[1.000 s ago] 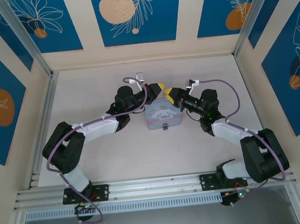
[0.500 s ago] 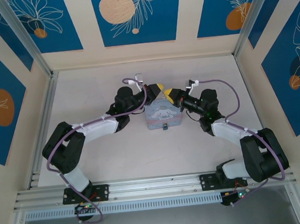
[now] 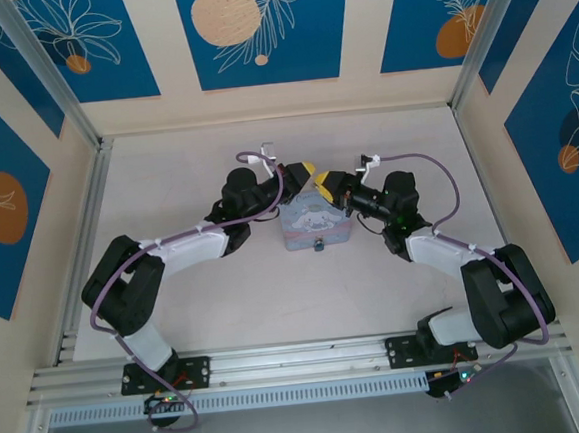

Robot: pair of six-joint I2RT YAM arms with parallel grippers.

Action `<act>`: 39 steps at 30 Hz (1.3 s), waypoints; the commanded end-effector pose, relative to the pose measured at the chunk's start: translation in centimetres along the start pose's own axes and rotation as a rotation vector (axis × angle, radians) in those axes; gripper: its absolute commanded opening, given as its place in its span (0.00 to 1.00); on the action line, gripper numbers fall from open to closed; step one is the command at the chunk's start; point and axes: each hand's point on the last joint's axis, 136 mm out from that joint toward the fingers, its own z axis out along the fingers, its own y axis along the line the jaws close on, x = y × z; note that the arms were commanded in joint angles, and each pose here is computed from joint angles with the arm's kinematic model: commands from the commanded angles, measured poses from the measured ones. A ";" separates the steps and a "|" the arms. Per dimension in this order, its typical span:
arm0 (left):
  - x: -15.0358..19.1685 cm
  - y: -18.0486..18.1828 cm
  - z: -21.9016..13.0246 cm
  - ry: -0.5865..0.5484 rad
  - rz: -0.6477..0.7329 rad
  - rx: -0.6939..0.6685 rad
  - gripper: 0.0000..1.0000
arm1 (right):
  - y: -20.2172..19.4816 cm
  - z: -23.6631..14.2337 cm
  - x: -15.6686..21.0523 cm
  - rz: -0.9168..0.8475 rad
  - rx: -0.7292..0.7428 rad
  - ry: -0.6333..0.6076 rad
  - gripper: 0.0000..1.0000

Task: Unlock the padlock with the key

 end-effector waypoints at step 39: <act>-0.5 -0.5 -1.7 -0.018 0.072 -0.074 0.46 | -1.2 -0.8 -0.6 -0.007 0.033 -0.030 0.00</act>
